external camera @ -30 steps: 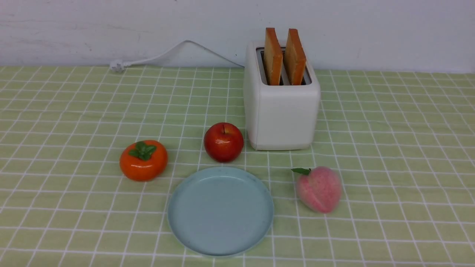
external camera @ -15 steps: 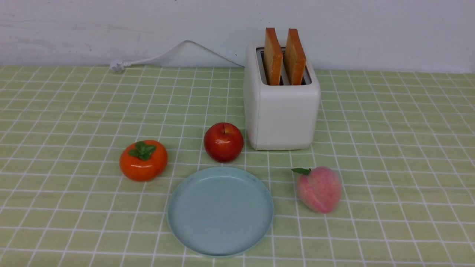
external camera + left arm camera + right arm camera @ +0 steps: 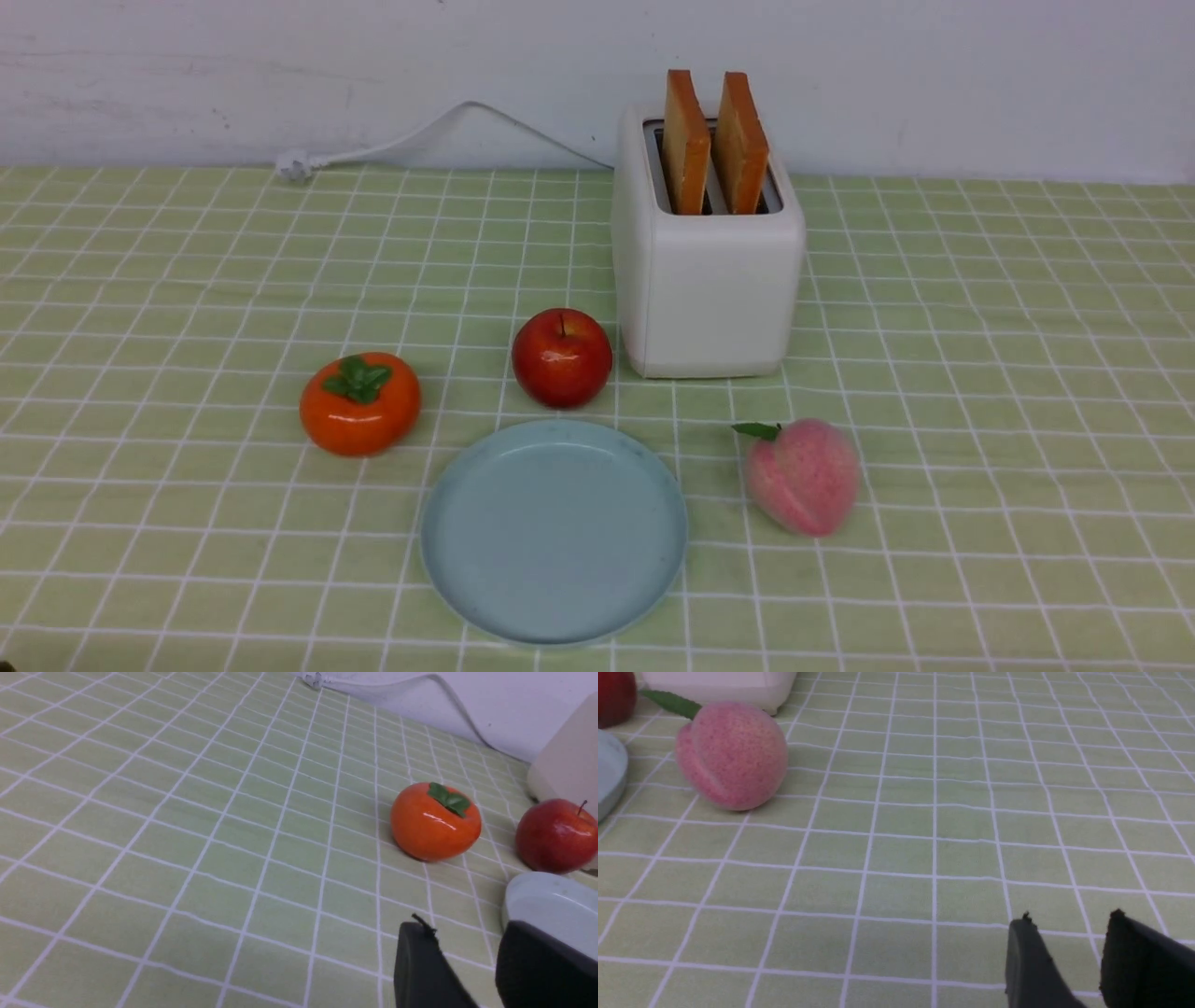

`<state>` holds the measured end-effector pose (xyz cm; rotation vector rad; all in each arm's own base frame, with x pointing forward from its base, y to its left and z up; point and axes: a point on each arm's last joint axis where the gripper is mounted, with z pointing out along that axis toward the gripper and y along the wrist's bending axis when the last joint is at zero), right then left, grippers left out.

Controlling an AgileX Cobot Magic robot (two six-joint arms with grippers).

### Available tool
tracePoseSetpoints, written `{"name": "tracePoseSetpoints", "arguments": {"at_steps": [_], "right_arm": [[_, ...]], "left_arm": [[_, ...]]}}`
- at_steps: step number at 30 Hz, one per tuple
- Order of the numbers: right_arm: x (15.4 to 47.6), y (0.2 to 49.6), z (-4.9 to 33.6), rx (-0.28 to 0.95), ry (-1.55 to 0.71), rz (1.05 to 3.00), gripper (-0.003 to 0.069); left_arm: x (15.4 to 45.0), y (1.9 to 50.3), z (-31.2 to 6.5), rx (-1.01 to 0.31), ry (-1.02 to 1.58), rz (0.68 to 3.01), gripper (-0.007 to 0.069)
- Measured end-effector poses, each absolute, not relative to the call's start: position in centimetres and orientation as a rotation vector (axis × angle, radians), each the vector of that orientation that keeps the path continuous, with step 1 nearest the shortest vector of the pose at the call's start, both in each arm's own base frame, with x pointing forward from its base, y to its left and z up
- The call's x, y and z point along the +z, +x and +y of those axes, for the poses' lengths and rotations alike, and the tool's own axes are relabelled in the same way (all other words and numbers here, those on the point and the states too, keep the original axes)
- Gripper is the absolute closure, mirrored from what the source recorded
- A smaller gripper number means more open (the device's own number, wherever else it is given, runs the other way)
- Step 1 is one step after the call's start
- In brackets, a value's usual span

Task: Take toasted bread from bread machine on green coffee tablecloth place on plate.
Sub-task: 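Reach for a toast slice standing in the toaster with the left gripper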

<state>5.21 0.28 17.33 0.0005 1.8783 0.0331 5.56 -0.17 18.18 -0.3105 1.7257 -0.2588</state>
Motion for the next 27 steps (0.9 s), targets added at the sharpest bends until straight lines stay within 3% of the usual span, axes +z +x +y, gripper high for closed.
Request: {"name": "tracePoseSetpoints", "arguments": {"at_steps": [10, 16, 22, 24, 27], "right_arm": [[17.3, 5.2, 0.3, 0.036, -0.001, 1.878, 0.0417], [17.5, 5.3, 0.2, 0.031, 0.006, 1.846, 0.0417], [18.6, 5.6, 0.6, 0.403, 0.361, 1.69, 0.0417], [18.9, 5.6, 0.7, 0.505, 0.455, 1.639, 0.0417], [19.2, 5.6, 0.6, 0.588, 0.534, 1.587, 0.0417]], "left_arm": [[18.5, 5.5, -1.2, -0.413, -0.157, 1.726, 0.0387], [19.9, 5.6, -1.1, -0.655, -0.379, 1.552, 0.0387], [21.0, 5.6, -0.3, -0.917, -0.684, 1.335, 0.0387], [21.4, 5.5, -0.2, -0.946, -0.707, 1.314, 0.0393], [23.2, 5.2, -0.5, -0.912, -0.61, 1.326, 0.0463]]}}
